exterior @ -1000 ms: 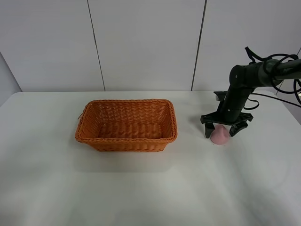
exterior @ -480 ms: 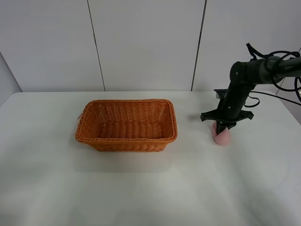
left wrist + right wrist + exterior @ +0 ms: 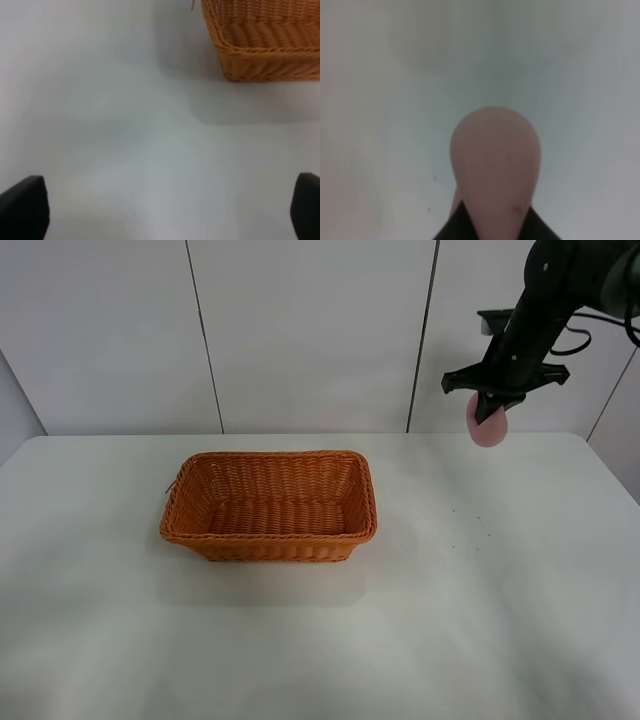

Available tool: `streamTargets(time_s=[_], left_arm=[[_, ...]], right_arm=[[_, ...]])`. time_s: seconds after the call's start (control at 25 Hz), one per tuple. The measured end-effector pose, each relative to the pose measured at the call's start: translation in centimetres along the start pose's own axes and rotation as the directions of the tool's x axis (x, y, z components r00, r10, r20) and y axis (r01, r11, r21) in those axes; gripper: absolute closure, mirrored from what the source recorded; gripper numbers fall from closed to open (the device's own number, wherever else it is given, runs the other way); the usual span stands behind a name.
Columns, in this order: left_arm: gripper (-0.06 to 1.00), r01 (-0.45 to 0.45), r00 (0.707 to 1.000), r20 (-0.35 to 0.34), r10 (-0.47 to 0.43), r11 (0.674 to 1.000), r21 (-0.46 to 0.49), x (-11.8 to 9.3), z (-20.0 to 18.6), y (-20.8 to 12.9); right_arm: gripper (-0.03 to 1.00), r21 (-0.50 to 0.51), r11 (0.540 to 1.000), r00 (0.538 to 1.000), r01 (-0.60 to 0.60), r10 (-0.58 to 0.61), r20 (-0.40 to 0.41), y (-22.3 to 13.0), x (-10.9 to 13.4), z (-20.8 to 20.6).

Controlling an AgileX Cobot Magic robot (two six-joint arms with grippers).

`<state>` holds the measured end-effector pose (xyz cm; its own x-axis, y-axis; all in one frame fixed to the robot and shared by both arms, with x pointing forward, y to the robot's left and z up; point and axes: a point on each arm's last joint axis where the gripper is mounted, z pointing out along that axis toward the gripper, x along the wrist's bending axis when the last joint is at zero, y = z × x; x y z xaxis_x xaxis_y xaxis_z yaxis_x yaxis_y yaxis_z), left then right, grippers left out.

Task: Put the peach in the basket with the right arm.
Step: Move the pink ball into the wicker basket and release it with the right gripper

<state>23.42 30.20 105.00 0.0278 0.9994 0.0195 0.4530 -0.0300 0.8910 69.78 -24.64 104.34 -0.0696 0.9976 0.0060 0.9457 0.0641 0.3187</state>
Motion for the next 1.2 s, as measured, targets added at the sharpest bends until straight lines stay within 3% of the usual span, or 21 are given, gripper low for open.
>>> streamTargets(time_s=[0.28, 0.44, 0.72, 0.96, 1.2], left_arm=[[-0.05, -0.001, 1.0, 0.0, 0.001, 1.0, 0.0, 0.0, 0.0, 0.0], [-0.05, 0.002, 1.0, 0.005, -0.002, 1.0, 0.0, 0.0, 0.0, 0.0], [-0.05, -0.001, 1.0, 0.0, 0.001, 1.0, 0.0, 0.0, 0.0, 0.0], [-0.05, 0.002, 1.0, 0.005, -0.002, 1.0, 0.0, 0.0, 0.0, 0.0], [-0.05, 0.002, 1.0, 0.005, -0.002, 1.0, 0.0, 0.0, 0.0, 0.0]], right_arm=[[0.97, -0.038, 0.999, 1.0, -0.001, 0.001, -0.001, 0.4, 0.0, -1.6], [0.97, -0.04, 0.999, 1.0, 0.02, -0.021, -0.014, 0.3, 1.2, -1.7], [0.97, -0.046, 0.983, 0.981, 0.178, -0.181, -0.073, -0.8, 9.0, -2.1], [0.97, -0.06, 0.94, 0.931, 0.337, -0.342, -0.128, -3.4, 16.7, -2.9], [0.97, -0.089, 0.896, 0.881, 0.435, -0.444, -0.163, -5.7, 21.7, -3.5]])
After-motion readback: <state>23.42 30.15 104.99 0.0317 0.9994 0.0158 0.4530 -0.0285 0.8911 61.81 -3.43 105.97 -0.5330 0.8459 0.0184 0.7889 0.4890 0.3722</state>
